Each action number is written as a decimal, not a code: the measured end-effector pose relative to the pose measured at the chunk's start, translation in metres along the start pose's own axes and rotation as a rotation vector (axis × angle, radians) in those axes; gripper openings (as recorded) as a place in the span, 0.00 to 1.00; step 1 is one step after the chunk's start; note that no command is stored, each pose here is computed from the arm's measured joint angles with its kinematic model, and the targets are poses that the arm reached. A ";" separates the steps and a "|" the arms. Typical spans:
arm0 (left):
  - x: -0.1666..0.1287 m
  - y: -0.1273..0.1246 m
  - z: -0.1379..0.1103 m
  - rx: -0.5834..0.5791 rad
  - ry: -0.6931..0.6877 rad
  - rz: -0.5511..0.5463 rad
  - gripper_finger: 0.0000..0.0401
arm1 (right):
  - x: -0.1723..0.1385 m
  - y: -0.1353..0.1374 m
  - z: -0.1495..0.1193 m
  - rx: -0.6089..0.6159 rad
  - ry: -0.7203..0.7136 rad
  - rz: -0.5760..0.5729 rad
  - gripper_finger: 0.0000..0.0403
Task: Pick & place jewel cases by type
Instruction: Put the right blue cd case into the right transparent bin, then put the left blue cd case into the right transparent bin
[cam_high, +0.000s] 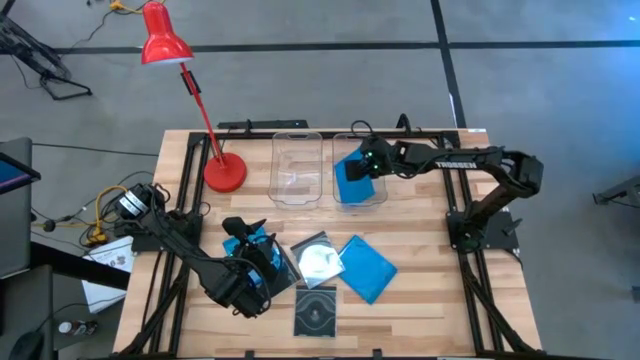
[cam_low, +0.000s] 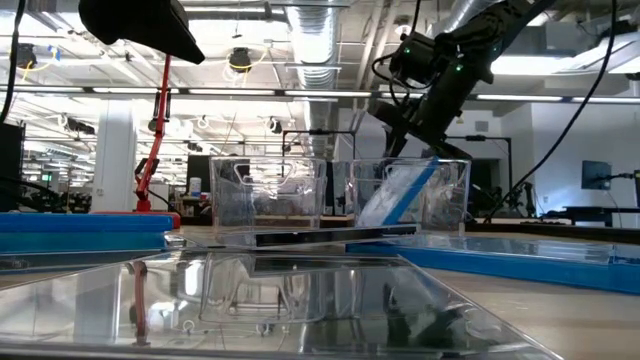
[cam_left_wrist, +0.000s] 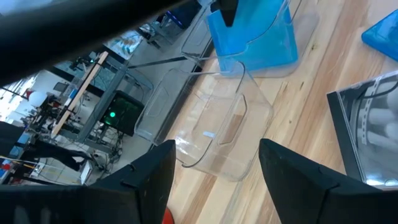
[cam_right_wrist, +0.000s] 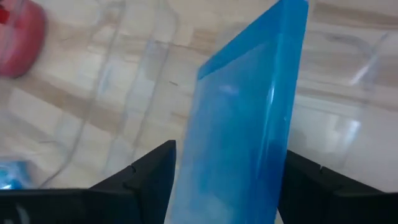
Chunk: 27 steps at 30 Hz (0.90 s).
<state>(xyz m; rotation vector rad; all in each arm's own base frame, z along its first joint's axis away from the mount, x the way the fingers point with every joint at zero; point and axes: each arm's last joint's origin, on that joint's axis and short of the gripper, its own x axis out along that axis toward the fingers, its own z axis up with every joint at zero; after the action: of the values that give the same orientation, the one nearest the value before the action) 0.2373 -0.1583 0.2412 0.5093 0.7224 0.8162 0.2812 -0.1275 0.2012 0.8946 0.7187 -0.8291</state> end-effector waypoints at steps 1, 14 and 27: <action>0.000 0.000 0.000 0.000 0.000 0.000 0.56 | 0.000 0.000 -0.001 -0.005 0.002 -0.012 0.56; 0.000 0.000 0.000 -0.007 -0.001 -0.001 0.56 | -0.018 0.017 0.008 -0.172 -0.057 -0.106 0.55; 0.000 -0.001 0.000 -0.020 -0.001 -0.003 0.56 | -0.059 0.057 0.001 -0.599 -0.037 -0.158 0.55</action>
<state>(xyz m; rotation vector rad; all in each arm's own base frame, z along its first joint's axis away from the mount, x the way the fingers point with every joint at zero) 0.2379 -0.1586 0.2409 0.4907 0.7131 0.8192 0.3011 -0.0889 0.2715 0.2866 0.9468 -0.7065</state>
